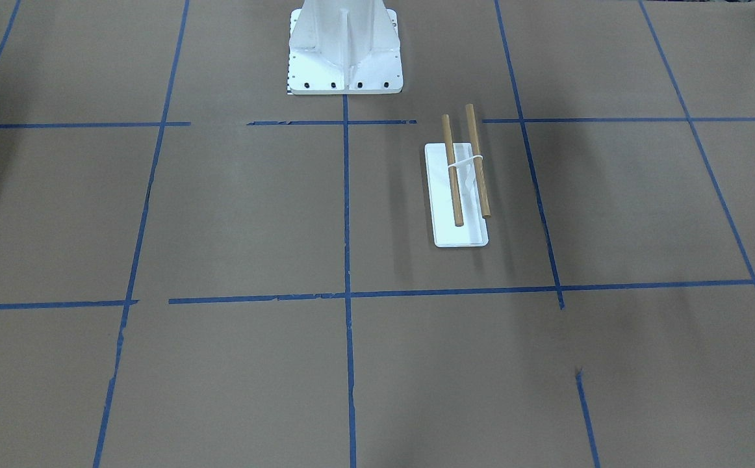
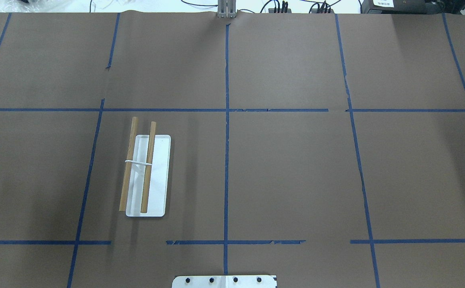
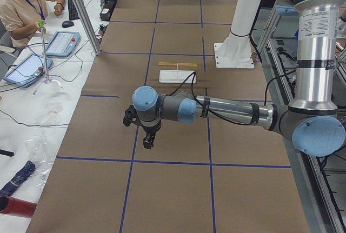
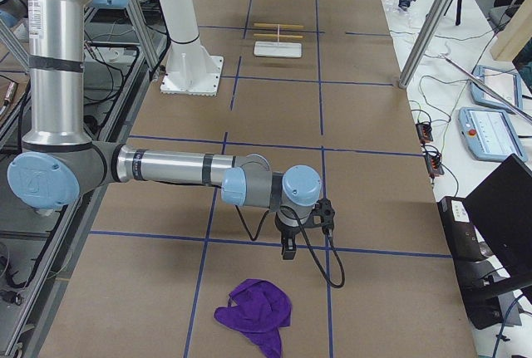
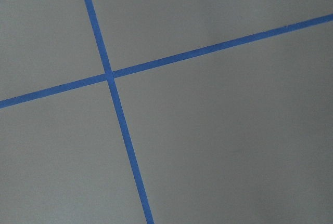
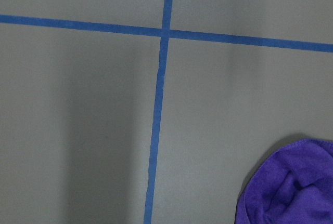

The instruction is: Hang towel on rack

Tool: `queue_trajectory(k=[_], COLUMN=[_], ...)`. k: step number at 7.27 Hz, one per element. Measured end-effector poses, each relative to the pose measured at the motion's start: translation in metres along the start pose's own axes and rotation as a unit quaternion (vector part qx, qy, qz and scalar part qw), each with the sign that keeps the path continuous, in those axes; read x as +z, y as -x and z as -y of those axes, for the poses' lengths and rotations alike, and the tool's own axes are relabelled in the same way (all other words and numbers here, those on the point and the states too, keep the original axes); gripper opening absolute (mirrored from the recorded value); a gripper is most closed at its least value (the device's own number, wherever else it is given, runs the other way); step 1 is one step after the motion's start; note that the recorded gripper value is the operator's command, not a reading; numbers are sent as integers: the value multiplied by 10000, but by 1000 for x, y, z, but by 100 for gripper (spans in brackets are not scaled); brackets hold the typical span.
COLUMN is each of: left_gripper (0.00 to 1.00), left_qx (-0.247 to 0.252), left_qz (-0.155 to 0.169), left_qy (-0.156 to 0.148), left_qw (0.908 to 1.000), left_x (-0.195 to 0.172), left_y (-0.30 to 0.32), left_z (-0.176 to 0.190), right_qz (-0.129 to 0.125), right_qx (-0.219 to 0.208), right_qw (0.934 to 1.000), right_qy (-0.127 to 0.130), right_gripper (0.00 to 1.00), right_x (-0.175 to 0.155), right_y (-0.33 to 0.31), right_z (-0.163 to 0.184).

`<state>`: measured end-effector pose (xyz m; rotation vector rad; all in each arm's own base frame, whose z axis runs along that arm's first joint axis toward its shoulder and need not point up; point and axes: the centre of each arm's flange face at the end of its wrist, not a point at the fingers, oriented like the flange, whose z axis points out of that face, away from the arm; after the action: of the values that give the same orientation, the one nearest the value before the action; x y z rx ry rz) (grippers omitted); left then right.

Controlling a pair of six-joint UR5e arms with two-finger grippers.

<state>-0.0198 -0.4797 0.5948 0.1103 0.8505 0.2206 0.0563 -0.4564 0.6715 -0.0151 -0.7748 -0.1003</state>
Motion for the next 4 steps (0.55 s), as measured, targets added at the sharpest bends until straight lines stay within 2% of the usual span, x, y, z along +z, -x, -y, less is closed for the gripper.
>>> queue_trajectory(k=[2, 4], left_gripper=[100, 100], left_qx=[-120, -123], left_qz=[69, 458], left_qy=[-77, -99], left_qw=[9999, 9988], left_x=[-20, -31], left_y=[1, 2], left_z=[-3, -3], right_qz=[-18, -16], right_qx=[-126, -244], right_qw=[9998, 9995], right_qy=[-132, -219], right_gripper=[100, 100], right_x=[-1, 1], right_y=[1, 2], right_z=[-1, -1])
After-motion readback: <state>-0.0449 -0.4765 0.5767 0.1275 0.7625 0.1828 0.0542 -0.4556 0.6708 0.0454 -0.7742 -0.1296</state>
